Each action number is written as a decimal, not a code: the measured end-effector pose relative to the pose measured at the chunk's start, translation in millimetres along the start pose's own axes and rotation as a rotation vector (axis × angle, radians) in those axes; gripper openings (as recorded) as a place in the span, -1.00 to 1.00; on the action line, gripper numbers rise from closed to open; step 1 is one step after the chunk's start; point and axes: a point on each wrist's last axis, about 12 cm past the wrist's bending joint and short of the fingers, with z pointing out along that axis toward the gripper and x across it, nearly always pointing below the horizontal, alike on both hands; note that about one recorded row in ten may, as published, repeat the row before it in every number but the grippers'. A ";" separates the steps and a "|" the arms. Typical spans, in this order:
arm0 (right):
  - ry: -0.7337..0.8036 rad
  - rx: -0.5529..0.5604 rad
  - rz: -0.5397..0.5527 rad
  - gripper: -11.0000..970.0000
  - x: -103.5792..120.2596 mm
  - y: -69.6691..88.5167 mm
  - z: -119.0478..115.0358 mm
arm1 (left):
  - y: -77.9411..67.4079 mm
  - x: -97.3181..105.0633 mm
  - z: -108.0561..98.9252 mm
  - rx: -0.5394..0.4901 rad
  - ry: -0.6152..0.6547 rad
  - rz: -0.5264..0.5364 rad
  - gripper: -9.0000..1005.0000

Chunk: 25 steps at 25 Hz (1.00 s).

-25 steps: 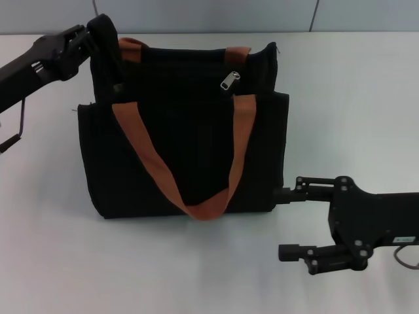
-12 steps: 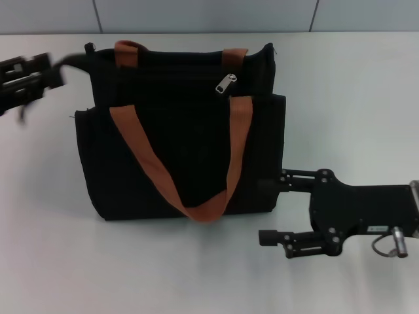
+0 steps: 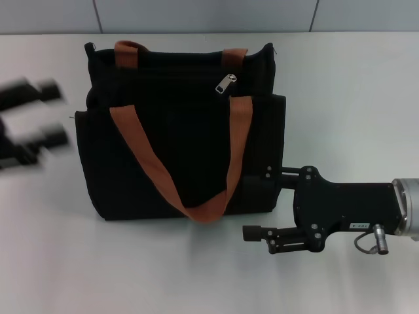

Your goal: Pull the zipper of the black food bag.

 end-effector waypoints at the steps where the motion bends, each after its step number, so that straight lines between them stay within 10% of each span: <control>1: 0.000 0.000 0.000 0.61 0.1 -0.1 0.2 | -2.8 6.4 8.4 0.034 0.014 0.008 0.57; 12: 0.008 0.013 -0.013 0.61 5.4 3.8 -4.7 | -32.4 76.9 63.5 0.133 0.089 0.066 0.60; 25: 0.013 0.017 -0.005 0.61 7.9 5.4 -5.5 | -32.6 84.2 63.9 0.140 0.145 0.050 0.60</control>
